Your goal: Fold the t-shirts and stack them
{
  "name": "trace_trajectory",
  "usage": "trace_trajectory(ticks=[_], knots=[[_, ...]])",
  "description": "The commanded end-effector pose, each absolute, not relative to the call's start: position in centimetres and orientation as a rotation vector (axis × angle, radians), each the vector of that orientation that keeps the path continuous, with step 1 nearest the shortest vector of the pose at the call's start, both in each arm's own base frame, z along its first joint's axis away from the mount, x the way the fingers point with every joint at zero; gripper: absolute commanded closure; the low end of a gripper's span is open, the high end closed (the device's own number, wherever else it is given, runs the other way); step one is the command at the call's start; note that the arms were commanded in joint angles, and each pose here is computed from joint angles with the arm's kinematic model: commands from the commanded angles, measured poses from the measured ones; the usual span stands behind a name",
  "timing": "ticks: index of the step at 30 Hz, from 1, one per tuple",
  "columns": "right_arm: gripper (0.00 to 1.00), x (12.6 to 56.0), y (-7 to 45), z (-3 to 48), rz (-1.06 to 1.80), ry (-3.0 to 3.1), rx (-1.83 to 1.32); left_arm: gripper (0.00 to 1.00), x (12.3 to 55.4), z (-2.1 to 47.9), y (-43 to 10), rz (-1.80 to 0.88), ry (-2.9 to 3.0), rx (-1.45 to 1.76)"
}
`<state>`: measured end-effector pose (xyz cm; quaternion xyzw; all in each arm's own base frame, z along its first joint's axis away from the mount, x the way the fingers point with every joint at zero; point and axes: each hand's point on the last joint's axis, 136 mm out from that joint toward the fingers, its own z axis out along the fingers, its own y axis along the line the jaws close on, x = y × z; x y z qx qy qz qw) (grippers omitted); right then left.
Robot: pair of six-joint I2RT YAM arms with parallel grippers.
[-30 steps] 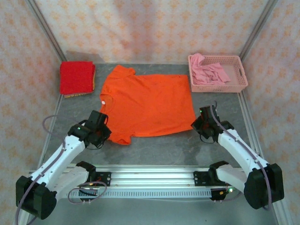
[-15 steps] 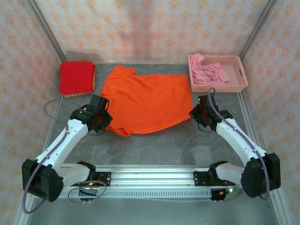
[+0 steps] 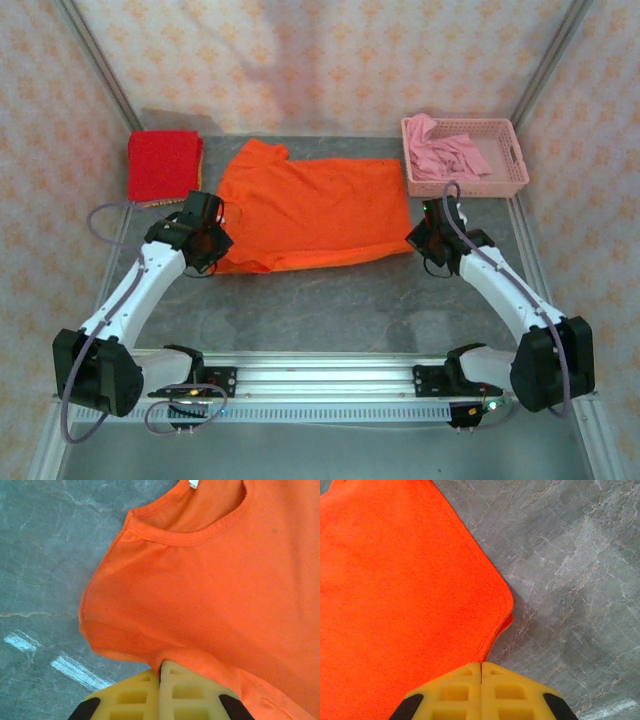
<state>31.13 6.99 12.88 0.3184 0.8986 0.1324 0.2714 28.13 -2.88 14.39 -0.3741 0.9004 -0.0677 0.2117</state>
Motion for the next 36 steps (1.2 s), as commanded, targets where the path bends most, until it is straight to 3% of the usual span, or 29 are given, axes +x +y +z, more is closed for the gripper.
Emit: trace_trajectory(ticks=[1,36], knots=[[1.00,31.6,6.6,12.5,0.316,2.419,0.858,1.00,29.7,15.7,-2.4,-0.161,2.476,-0.992],[1.00,37.0,5.7,11.1,0.300,2.416,0.881,1.00,38.4,16.9,-0.8,-0.036,2.446,-0.916]])
